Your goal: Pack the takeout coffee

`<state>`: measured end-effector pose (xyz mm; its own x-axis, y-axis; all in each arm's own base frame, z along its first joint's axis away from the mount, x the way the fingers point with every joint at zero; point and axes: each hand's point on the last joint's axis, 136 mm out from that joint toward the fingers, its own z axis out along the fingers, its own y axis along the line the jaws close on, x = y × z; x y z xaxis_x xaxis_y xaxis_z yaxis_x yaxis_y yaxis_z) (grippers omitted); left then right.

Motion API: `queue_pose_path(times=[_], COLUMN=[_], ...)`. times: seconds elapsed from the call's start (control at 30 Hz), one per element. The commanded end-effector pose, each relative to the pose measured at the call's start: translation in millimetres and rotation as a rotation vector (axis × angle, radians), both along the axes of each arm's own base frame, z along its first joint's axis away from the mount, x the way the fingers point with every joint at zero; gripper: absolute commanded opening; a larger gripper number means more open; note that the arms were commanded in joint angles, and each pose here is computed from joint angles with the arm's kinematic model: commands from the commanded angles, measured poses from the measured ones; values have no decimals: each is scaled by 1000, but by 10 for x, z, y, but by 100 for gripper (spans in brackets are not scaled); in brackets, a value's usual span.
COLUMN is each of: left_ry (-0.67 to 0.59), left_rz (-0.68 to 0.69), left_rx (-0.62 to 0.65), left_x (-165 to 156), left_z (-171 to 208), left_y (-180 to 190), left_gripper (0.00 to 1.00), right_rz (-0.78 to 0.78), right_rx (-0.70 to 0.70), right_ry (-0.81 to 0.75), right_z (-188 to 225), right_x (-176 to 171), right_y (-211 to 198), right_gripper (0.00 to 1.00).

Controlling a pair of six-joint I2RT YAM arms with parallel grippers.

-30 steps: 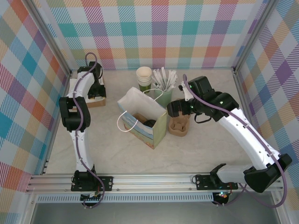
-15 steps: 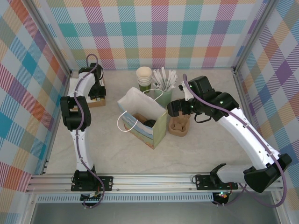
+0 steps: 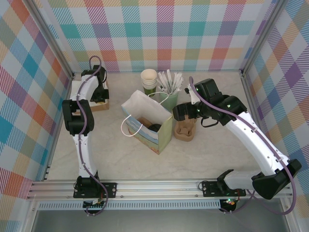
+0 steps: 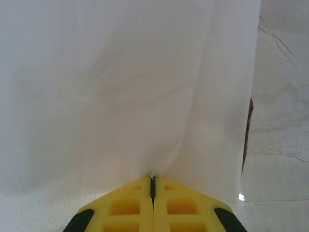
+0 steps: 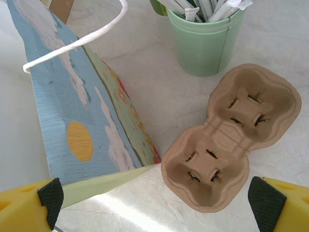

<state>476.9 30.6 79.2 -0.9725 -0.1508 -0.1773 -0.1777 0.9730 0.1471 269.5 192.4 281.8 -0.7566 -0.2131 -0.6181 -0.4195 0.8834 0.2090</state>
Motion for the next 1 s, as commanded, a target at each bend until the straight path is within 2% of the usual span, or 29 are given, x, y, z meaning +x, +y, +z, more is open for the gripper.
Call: queue_pose_path(times=[0.0,0.3,0.53,0.73,0.97], left_ry=[-92,-247,-427,-606,-813], left_rz=[-16,-18,-56,-138,-385], left_rx=[24,-3,-103,-259,-538], left_x=[29,17,-64,-242,-710], left_z=[457,1086,1777,2527,3479], left_y=[8,-39,-220,-521,-1122], left_gripper=[0,0,0,0,0], right_rz=[-13,-18,14,85,290], right_rx=[-2,5,38,99,231], right_ry=[-9,-37,-72,-180,-409], right_z=[-1,64,199,488,1095], right_x=[1,-14,-56,-91,-247], right_y=[-38,-72,-40,31,254], right_gripper=[100,100,100,100,100])
